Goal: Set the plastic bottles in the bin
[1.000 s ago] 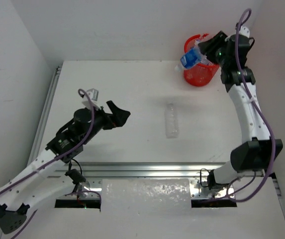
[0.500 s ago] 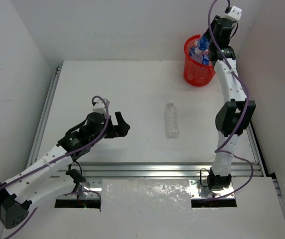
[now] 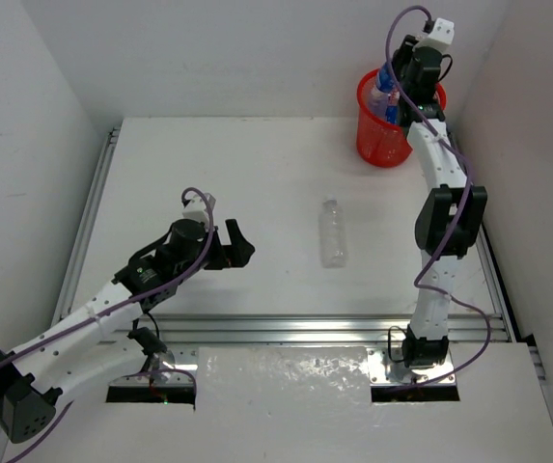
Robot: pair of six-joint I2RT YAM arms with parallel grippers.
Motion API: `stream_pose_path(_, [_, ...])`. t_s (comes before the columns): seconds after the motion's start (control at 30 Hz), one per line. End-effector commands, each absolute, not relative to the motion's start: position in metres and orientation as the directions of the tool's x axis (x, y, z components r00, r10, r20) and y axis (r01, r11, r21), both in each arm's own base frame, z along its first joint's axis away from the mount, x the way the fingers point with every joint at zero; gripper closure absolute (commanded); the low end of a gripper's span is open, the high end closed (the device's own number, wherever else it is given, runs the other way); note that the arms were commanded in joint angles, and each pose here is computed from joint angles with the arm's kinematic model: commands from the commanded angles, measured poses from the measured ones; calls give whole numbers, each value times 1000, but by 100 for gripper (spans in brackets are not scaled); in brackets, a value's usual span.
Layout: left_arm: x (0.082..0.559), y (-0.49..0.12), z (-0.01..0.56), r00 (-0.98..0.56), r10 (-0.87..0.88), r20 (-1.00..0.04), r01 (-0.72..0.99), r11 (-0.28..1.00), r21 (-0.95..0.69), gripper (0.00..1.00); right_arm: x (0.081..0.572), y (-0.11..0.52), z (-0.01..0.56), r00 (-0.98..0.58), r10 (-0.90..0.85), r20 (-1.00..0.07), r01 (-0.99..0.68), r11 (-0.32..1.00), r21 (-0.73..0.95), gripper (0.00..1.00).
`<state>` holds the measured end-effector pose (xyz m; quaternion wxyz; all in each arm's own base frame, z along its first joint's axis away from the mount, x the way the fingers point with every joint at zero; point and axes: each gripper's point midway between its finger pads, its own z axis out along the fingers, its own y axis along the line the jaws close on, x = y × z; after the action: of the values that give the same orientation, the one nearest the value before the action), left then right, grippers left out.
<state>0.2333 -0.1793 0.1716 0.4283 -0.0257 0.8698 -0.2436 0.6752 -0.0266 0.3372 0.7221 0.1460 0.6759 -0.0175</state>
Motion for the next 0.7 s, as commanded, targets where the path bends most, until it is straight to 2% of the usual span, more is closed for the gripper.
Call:
stream_pose_path(0.0, [238, -186, 184, -599, -268, -755, 202, 861, -466, 0, 658, -26, 360, 157, 181, -971, 207, 955, 211, 95])
stream_pose_path(0.1, [237, -188, 181, -608, -261, -749, 206, 860, -467, 0, 655, -25, 382, 188, 199, -962, 196, 952, 235, 95])
stream_pose_path(0.17, [237, -189, 180, -610, -261, -749, 208, 859, -469, 0, 656, -23, 390, 194, 192, -962, 183, 956, 228, 90])
stream_pose_path(0.3, [236, -188, 181, -605, -264, -751, 210, 857, -470, 0, 654, -26, 387, 176, 165, -970, 198, 960, 200, 92])
stream_pose_path(0.5, [235, -191, 179, -612, -258, -748, 223, 851, -476, 0, 629, -26, 424, 239, 150, -959, 186, 963, 197, 91])
stream_pose_path(0.67, [232, -192, 179, -615, -257, -745, 235, 843, -484, 0, 605, -43, 435, 246, 115, -962, 276, 944, 183, 93])
